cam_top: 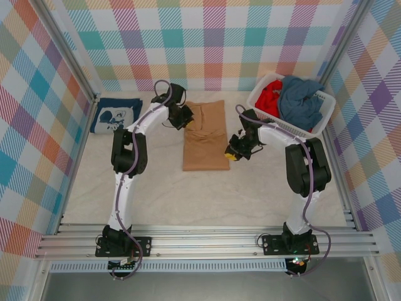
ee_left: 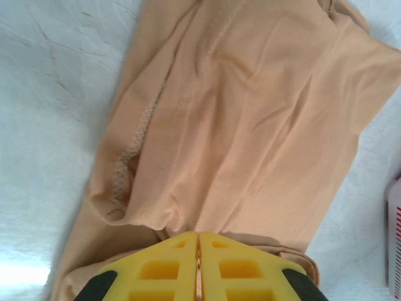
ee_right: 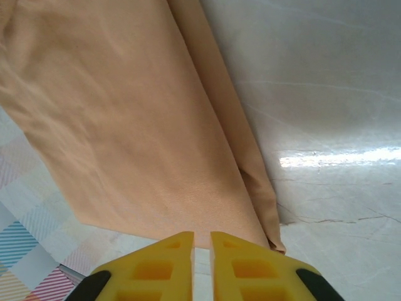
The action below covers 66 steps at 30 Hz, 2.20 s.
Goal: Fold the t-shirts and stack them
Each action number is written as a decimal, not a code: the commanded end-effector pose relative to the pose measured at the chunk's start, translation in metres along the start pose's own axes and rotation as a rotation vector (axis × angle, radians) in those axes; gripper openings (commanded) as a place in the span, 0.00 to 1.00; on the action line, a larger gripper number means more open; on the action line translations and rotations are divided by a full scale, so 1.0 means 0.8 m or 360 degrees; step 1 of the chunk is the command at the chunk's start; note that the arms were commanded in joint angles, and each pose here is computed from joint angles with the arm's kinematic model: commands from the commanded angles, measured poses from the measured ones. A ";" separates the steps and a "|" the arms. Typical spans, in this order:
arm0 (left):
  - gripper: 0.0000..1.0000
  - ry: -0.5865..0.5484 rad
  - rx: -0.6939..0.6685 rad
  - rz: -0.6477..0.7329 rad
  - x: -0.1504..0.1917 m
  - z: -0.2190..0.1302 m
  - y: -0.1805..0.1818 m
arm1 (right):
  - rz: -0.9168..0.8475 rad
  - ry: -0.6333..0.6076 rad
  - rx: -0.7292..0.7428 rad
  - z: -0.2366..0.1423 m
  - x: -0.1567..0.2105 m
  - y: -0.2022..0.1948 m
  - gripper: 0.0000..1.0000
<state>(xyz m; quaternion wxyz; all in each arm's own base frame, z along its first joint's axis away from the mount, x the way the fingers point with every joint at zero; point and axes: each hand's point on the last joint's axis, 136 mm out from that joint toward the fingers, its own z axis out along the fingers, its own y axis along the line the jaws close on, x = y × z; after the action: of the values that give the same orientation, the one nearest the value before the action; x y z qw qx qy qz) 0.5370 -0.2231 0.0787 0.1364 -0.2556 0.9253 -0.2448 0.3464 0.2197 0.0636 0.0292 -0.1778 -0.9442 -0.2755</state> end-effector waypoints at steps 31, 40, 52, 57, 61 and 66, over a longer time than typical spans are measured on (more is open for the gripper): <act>0.06 0.0237 -0.0185 0.0049 0.176 -0.019 0.089 | 0.0001 -0.0080 -0.0316 0.106 -0.146 0.143 0.14; 0.42 0.0118 -0.0095 0.0123 0.164 -0.092 0.074 | -0.0276 -0.0270 -0.0340 -0.008 -0.110 0.169 0.37; 0.50 0.0368 -0.0061 -0.0163 0.213 -0.050 0.123 | -0.0092 -0.0064 -0.0111 0.011 0.002 0.004 0.52; 0.51 0.0305 -0.0030 -0.0247 0.205 -0.038 0.125 | -0.0060 -0.0021 -0.0085 0.035 -0.002 -0.009 0.51; 0.48 0.0295 0.0000 -0.0280 0.204 -0.030 0.124 | -0.0049 -0.0021 -0.0106 0.045 -0.011 -0.005 0.43; 0.41 0.0265 0.0015 -0.0279 0.196 -0.022 0.121 | -0.0036 -0.0039 -0.0106 0.050 -0.020 -0.002 0.29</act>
<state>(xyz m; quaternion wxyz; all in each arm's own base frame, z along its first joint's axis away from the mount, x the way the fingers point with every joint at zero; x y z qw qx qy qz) 0.3350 -0.2214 0.0267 -0.0004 -0.3168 0.9146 -0.2514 0.3511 0.2264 0.0237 0.0223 -0.1791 -0.9397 -0.2904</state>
